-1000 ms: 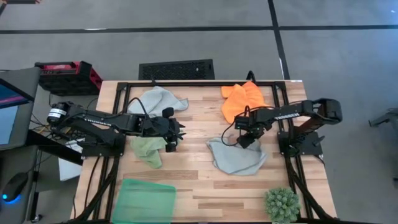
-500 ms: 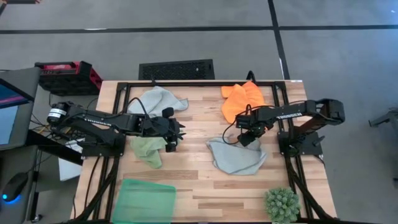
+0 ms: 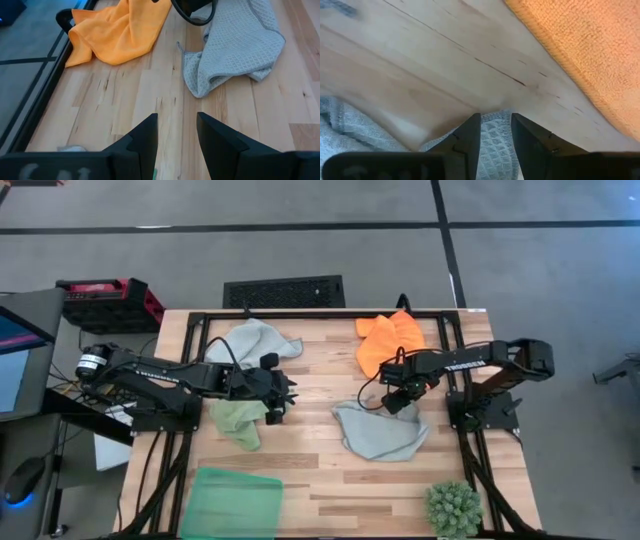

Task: Fold microfiber towels
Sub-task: Fold the bottom gray microfiber cloth

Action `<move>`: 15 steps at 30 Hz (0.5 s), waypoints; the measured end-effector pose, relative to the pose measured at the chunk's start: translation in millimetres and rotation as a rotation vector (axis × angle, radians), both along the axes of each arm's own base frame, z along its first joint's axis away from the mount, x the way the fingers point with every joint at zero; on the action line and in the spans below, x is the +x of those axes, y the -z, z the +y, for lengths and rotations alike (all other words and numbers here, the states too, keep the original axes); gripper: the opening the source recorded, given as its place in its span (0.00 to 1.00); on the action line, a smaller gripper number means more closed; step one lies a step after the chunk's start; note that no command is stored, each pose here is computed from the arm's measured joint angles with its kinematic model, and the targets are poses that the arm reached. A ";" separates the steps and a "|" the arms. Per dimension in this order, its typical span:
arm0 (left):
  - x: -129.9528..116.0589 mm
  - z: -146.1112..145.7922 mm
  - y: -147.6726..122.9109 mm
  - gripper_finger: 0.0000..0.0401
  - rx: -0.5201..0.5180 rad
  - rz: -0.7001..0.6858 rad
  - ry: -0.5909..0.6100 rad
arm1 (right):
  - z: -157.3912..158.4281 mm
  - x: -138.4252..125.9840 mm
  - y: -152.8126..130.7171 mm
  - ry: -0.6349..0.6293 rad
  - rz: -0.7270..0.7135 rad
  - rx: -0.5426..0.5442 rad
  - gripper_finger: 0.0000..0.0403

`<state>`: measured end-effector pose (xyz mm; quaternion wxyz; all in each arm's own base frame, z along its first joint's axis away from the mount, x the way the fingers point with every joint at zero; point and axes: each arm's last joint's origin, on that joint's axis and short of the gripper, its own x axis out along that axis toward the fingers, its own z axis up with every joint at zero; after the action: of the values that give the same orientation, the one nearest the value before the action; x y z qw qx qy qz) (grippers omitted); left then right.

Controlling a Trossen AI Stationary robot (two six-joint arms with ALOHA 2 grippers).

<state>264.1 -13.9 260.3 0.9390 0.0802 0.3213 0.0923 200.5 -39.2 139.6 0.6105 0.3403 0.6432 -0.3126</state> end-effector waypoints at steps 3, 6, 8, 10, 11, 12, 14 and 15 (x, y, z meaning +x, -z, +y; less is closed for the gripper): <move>-0.1 -0.1 0.1 0.32 0.000 0.001 0.000 | 0.1 0.0 0.0 0.000 0.000 0.000 0.33; -0.1 0.0 0.1 0.32 0.000 0.002 0.000 | -0.2 1.4 4.0 -0.001 0.020 0.005 0.33; -0.1 0.0 0.2 0.32 0.000 0.002 0.000 | -0.5 2.9 7.5 -0.006 0.041 0.013 0.33; -0.3 0.0 0.4 0.32 0.000 0.005 0.000 | -0.5 4.3 12.3 -0.019 0.066 0.020 0.33; -0.3 0.0 0.4 0.32 0.000 0.005 0.000 | -0.6 5.0 13.6 -0.031 0.072 0.023 0.33; -0.4 0.0 0.5 0.32 0.000 0.006 0.000 | -0.7 5.2 14.2 -0.038 0.075 0.024 0.33; -0.6 0.0 0.9 0.32 0.001 0.010 0.000 | -0.6 5.5 14.6 -0.051 0.074 0.024 0.32; -0.7 0.0 1.0 0.32 0.001 0.012 0.000 | -0.6 6.0 14.3 -0.052 0.073 0.023 0.30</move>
<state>263.4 -13.9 259.3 0.9371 0.0813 0.3268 0.0918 206.5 -39.8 125.3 0.5905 0.3189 0.6773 -0.3015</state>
